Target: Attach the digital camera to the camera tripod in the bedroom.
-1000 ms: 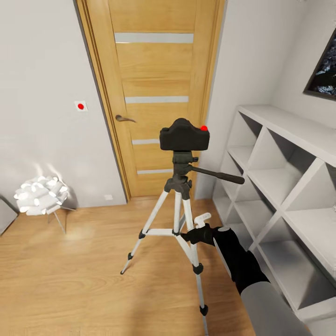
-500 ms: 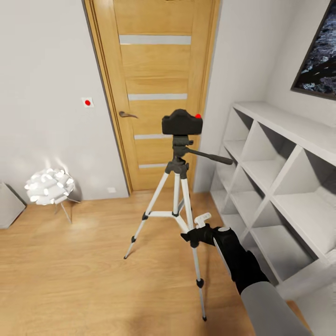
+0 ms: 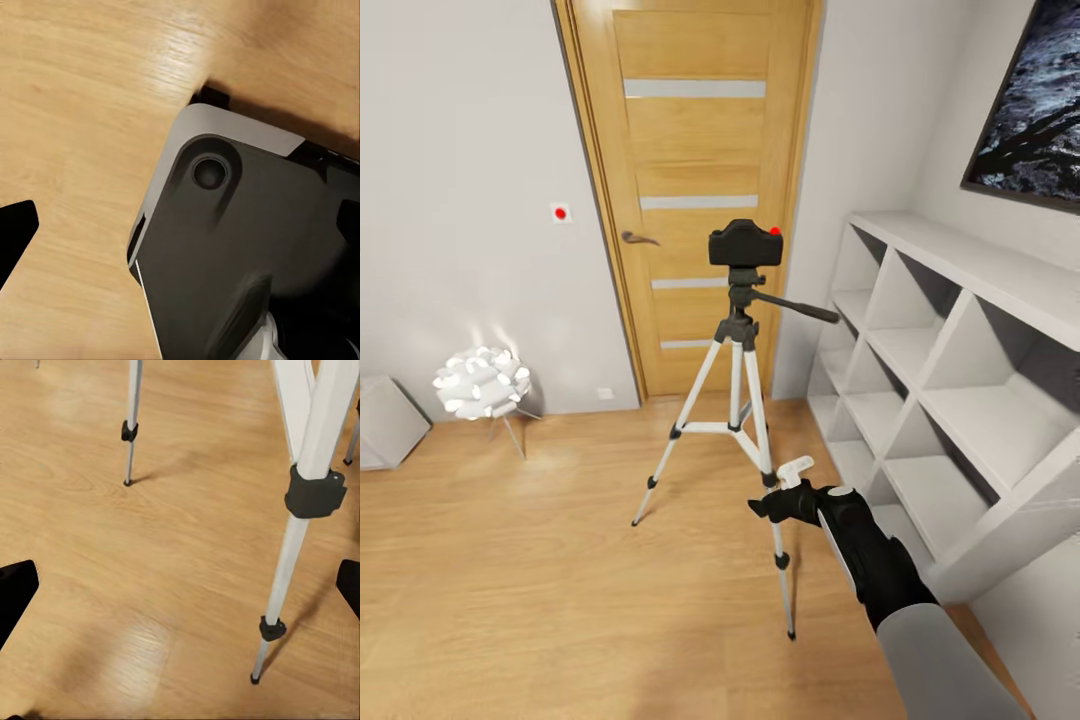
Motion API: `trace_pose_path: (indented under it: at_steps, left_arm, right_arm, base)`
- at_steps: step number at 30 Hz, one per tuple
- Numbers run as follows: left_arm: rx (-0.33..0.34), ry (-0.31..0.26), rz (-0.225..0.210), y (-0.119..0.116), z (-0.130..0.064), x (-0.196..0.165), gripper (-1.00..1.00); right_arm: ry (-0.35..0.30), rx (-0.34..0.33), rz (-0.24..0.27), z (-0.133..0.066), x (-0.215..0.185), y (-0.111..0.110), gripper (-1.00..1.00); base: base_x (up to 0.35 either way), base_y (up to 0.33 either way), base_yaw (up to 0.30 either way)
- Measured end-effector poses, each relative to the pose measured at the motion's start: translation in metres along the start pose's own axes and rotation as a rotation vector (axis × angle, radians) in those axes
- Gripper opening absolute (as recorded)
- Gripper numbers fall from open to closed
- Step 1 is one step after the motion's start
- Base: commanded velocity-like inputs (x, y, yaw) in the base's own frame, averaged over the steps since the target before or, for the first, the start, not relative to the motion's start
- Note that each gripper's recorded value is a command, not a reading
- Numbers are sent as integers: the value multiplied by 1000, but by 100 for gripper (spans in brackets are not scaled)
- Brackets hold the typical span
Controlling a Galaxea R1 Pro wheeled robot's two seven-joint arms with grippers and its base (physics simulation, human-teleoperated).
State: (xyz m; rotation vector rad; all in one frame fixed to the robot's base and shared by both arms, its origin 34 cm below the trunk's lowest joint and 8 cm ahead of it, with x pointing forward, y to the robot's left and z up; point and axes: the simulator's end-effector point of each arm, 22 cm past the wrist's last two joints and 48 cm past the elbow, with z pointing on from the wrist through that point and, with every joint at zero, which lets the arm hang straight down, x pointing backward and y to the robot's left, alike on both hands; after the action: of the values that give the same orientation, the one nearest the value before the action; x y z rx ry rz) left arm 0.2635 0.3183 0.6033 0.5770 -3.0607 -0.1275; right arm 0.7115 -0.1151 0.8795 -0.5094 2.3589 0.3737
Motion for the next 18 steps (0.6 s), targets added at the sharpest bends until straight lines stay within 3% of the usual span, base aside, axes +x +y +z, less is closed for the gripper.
trace_pose_path:
  at_steps: [4, 9, 16, 18]
  left_arm:
    - [-1, -2, 0, 1, 0, -1, 100]
    - [-3, -7, -1, 3, 0, -2, 100]
    - [-4, -9, -1, 3, 0, -3, 100]
    - [-4, -9, -1, 3, 0, -3, 100]
  right_arm:
    - [14, 4, 4, 0, 6, -4, 100]
    - [100, 3, 29, 8, 46, -12, 100]
    - [314, -16, 100, 17, 154, -16, 100]
    - [408, -29, 134, 14, 209, -14, 100]
  base:
    - [-150, 0, 0]
    - [-46, 0, 0]
    - [-13, 0, 0]
    - [-3, 0, 0]
